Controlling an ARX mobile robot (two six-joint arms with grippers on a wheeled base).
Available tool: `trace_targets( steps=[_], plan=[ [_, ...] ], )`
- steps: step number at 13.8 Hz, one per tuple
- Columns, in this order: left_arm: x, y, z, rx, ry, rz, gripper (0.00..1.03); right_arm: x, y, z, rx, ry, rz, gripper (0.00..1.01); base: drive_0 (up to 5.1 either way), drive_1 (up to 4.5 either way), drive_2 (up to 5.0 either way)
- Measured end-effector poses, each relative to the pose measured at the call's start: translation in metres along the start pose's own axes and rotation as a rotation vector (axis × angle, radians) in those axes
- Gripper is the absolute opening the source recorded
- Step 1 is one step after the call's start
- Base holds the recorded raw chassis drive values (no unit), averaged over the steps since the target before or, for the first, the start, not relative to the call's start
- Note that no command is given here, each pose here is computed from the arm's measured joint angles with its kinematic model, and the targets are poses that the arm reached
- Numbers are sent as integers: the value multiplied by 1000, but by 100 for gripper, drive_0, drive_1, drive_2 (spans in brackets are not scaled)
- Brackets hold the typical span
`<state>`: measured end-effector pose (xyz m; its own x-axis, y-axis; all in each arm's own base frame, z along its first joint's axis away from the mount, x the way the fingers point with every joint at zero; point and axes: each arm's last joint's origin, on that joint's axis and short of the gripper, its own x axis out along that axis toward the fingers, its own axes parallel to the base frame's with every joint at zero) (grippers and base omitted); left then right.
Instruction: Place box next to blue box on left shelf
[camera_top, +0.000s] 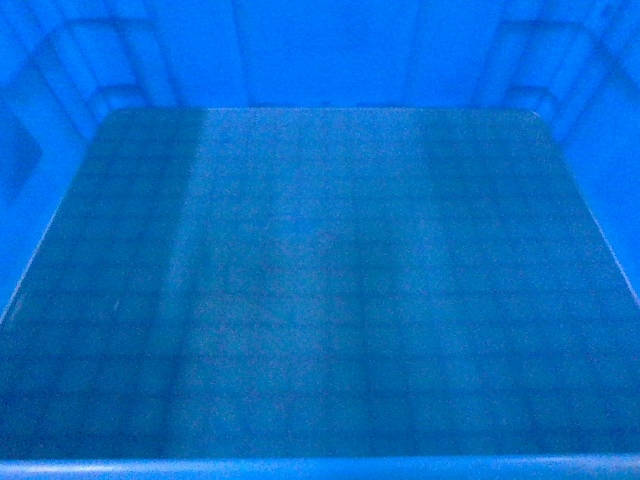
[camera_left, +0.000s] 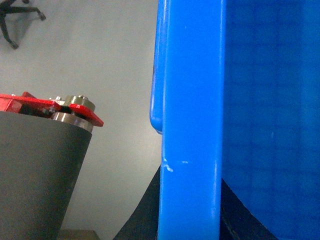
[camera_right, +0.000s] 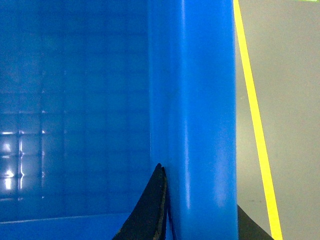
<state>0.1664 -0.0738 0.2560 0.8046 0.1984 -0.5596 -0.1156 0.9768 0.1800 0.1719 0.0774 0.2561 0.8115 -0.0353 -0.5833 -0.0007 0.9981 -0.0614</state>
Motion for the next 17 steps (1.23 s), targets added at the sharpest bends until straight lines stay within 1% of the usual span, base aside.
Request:
trace_targets(
  steps=[17],
  plan=[
    [0,0,0,4,2,2,12,1,0,0,-2,6,-1,13,-5,428,-438]
  ],
)
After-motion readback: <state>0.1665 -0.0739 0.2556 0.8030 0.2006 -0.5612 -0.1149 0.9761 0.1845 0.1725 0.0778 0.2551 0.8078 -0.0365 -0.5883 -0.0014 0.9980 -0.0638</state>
